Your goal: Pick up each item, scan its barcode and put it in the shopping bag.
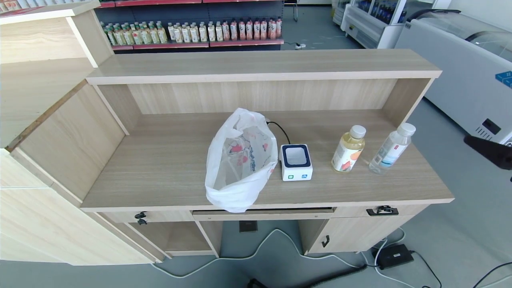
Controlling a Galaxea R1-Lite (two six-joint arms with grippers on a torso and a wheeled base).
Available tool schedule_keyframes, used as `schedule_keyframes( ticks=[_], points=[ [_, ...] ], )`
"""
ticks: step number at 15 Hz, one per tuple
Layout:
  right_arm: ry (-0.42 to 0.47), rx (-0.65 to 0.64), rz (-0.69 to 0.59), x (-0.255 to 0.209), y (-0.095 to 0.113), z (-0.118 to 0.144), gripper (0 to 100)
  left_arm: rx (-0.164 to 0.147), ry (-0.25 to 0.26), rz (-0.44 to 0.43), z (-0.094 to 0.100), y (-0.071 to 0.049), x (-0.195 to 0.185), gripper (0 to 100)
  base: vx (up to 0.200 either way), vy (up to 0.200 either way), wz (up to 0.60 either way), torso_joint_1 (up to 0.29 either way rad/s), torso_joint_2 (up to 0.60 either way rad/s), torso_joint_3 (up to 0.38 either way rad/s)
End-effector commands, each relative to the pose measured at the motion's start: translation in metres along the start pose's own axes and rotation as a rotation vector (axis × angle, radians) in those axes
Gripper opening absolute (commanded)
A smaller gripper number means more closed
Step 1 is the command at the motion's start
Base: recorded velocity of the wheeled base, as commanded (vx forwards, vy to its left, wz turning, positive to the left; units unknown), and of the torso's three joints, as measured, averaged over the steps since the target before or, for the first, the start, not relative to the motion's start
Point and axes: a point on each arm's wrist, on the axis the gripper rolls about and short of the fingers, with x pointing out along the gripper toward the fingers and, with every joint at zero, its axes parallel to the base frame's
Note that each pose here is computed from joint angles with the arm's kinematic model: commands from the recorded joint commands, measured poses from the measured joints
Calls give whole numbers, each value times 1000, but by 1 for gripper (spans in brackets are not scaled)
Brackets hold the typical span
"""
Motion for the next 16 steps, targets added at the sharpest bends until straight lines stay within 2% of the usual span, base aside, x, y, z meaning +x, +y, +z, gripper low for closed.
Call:
schedule_keyframes(
  ticks=[1, 3, 5, 9, 12, 16],
  points=[
    [95, 1, -32, 75, -13, -36, 100, -1, -1, 0, 0, 0, 0, 100, 0, 0, 0, 0, 0, 0],
    [140, 0, -29, 98, -16, -57, 100, -1, -1, 0, 0, 0, 0, 100, 0, 0, 0, 0, 0, 0],
    [133, -5, -8, 118, -17, -71, 100, -1, -1, 0, 0, 0, 0, 100, 0, 0, 0, 0, 0, 0],
    [189, -50, 37, 141, -7, -97, 100, -1, -1, 0, 0, 0, 0, 100, 0, 0, 0, 0, 0, 0],
    [174, -89, 45, 161, -6, -112, 100, -1, -1, 2, 0, 0, 0, 100, 0, 0, 0, 0, 0, 0],
    [146, -147, 29, 191, -1, -121, 100, -1, -1, 0, 0, 0, 0, 100, 0, 0, 0, 0, 0, 0]
  ],
)
